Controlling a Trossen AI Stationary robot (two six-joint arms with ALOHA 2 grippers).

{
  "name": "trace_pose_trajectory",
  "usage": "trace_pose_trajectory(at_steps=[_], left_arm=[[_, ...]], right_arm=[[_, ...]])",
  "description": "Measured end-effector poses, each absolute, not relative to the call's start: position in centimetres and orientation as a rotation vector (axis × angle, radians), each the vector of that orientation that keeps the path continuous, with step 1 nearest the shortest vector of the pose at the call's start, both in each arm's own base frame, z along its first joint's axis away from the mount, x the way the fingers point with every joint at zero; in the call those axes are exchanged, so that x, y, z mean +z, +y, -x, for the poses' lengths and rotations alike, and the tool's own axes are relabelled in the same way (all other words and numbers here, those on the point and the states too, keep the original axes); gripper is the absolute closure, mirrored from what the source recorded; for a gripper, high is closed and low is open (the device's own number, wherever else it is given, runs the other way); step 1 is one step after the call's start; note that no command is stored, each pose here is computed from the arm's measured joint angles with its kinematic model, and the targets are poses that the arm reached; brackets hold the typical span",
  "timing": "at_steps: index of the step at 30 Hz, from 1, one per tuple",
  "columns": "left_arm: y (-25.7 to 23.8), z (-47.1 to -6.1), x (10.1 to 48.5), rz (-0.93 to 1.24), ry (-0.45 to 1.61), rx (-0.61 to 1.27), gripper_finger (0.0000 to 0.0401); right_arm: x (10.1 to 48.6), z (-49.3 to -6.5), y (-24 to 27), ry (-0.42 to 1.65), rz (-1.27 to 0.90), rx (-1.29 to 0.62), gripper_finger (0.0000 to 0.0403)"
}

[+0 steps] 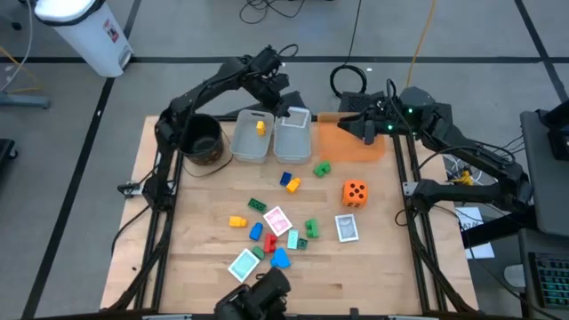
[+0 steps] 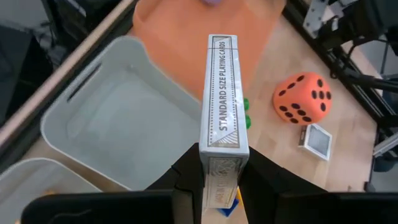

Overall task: Pick & Place Toys
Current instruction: Put the brown deck of cards into the right gray bin

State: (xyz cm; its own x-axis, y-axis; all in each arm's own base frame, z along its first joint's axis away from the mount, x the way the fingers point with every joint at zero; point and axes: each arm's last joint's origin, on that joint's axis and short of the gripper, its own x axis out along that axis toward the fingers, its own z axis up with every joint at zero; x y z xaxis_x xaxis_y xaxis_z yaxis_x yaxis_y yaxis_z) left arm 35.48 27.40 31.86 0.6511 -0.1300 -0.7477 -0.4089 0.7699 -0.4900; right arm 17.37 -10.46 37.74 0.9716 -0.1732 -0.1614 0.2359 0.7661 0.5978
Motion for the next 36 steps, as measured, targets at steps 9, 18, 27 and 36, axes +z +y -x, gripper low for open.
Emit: trace_pose_trajectory(at_steps=[9,18,27,36], left_arm=[[28.7,-36.6,28.6,0.806,0.913,0.230,0.0323],[29.4,-37.2,26.6,0.885,0.930,0.321,0.0322],[29.9,-37.8,25.8,0.996,0.889,0.360,0.0323],[29.9,-38.1,25.1,1.042,0.903,0.396,0.0321]], right_arm=[[37.7,-17.4,-10.5,0.107,-0.638,-0.223,0.0222],[37.5,-17.3,-10.5,0.125,-0.624,-0.230,0.0222],[34.2,-17.6,-10.7,0.180,-0.702,-0.276,0.0222],[32.2,-17.7,-10.8,-0.002,-0.734,-0.226,0.0222]])
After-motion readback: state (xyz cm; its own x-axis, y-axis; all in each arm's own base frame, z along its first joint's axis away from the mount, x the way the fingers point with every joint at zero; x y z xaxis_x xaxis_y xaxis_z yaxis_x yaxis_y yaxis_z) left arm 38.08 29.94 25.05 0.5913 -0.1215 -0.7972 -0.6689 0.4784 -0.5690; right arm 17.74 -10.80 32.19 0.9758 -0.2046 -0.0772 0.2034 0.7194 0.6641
